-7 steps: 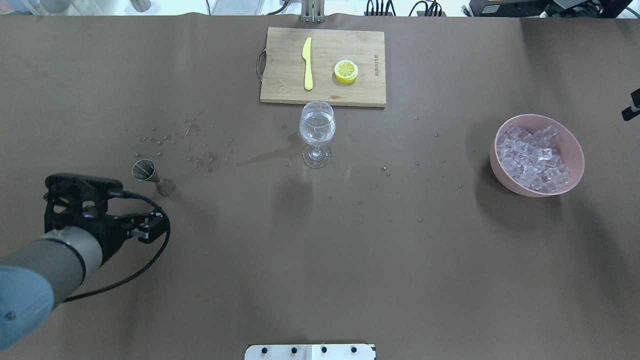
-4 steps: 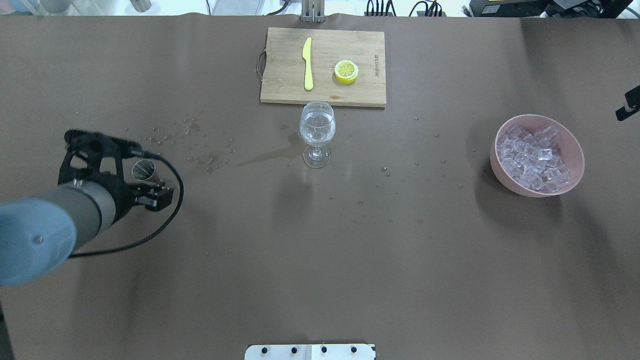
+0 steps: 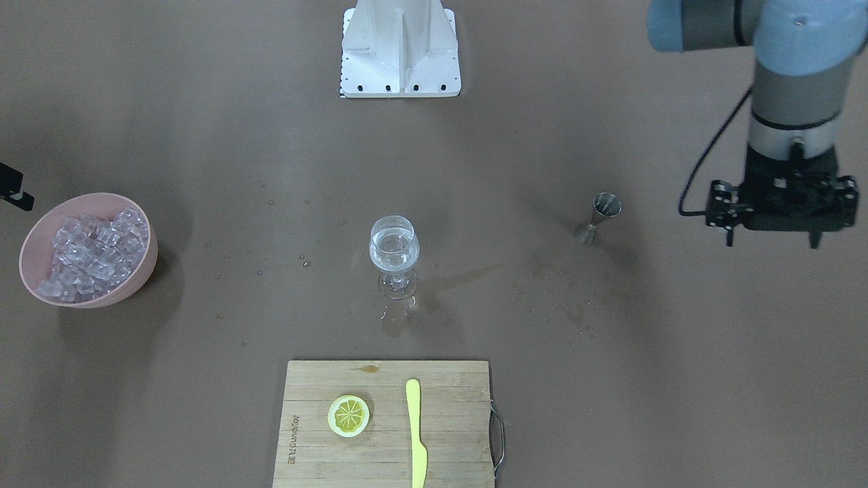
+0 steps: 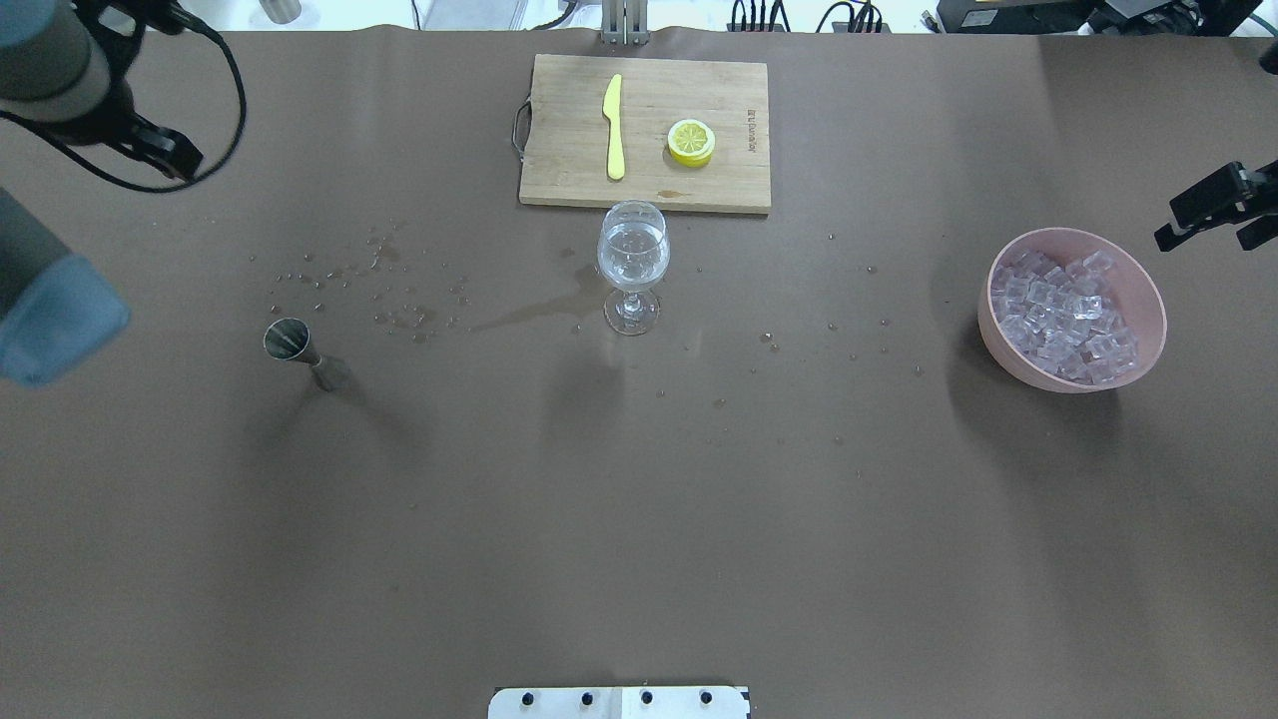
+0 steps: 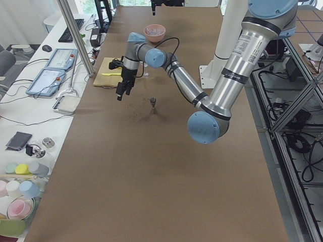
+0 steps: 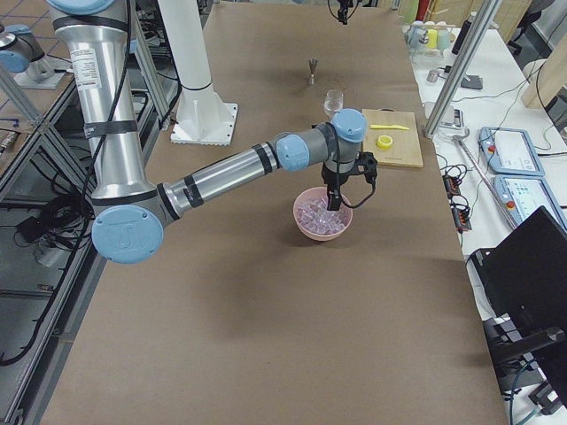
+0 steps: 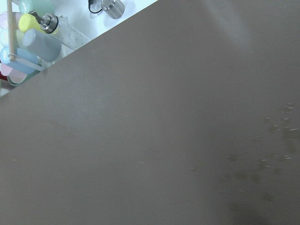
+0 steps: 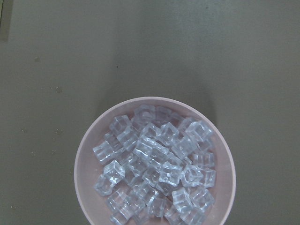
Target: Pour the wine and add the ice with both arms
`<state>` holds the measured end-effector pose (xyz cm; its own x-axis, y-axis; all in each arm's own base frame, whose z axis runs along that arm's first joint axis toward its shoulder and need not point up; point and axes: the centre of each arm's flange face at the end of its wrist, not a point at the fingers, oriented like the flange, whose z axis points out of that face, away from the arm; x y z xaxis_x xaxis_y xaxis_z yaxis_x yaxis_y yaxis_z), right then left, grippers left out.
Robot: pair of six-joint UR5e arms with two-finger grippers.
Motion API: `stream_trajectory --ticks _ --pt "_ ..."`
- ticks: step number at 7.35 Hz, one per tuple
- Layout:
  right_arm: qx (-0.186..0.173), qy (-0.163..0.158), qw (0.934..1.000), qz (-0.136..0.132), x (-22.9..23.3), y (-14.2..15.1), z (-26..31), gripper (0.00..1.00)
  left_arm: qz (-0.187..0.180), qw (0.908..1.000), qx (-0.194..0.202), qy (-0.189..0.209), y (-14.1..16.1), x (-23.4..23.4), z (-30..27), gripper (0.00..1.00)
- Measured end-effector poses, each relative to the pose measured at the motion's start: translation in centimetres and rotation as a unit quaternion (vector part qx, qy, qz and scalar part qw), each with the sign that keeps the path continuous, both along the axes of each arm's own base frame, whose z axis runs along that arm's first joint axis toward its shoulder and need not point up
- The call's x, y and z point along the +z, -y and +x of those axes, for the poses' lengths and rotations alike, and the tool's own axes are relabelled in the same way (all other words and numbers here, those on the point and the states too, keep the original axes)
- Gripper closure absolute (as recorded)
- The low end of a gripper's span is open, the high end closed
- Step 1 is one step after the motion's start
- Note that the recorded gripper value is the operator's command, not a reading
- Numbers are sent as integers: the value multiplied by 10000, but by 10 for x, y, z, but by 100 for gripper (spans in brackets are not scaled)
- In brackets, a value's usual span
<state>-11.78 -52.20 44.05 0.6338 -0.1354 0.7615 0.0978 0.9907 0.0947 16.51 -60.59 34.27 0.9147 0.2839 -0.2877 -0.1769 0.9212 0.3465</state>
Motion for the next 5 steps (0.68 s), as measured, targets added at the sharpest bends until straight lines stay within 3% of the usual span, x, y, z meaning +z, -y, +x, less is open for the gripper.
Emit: stream_trajectory --ticks 2,5 --pt "-227 -409 9980 419 -2 -2 -40 0 -417 9982 213 -378 50 67 -75 2" --pt "-328 -809 9955 365 23 7 -68 0 -649 9956 175 -651 63 103 -111 2"
